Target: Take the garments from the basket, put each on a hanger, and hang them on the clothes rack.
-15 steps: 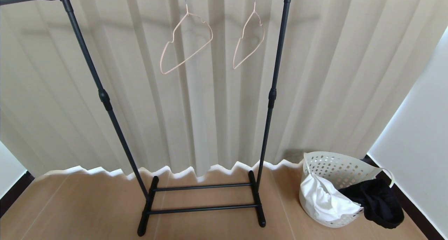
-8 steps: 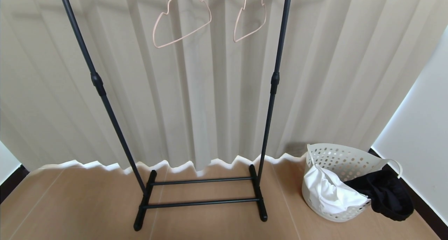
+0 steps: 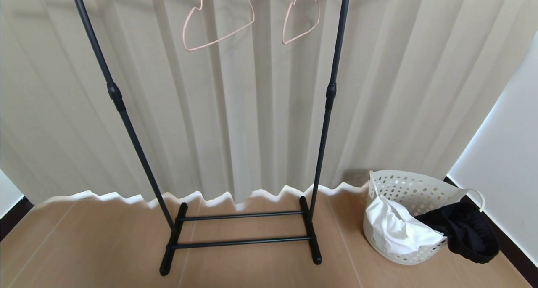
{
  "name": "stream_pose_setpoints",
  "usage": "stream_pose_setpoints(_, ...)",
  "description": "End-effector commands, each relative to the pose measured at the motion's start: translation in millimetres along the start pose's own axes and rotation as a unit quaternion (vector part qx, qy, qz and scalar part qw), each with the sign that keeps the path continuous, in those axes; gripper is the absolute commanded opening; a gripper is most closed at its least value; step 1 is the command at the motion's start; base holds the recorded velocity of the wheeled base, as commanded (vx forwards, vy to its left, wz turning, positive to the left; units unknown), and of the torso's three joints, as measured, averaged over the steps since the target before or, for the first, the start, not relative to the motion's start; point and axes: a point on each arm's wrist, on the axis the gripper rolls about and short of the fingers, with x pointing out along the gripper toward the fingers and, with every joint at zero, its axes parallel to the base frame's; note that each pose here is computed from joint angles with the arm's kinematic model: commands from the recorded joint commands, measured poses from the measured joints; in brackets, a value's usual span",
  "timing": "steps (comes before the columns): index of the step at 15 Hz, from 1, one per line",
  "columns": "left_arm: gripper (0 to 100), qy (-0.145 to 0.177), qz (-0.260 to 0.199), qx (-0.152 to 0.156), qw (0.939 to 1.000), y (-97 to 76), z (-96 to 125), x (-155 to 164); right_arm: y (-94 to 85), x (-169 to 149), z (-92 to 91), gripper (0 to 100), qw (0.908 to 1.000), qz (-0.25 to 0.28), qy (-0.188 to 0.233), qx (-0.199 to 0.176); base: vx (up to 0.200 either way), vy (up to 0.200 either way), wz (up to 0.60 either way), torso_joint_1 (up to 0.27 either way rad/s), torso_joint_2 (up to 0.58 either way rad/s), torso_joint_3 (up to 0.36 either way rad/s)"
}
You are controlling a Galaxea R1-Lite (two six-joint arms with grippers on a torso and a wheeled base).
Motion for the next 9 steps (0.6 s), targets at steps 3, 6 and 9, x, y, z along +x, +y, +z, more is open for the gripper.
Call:
stream_pose_setpoints(3,100,0.000,0.000,-0.001,1.0000,0.0,0.0,0.1,0.0,0.0,0.1,100,1.0000,0.000,0.000,0.000,0.200,0.000,0.00,-0.002,0.01,0.007)
stream_pose_setpoints(6,100,0.000,0.000,-0.002,1.0000,0.0,0.0,0.1,0.0,0.0,-0.1,100,1.0000,0.000,0.001,0.000,0.000,0.000,0.00,0.000,0.00,0.000)
stream_pose_setpoints(9,100,-0.001,0.001,-0.003,1.0000,0.0,0.0,-0.1,0.0,0.0,0.1,100,1.0000,0.000,0.000,0.000,0.000,0.000,-0.40,-0.002,0.00,0.003)
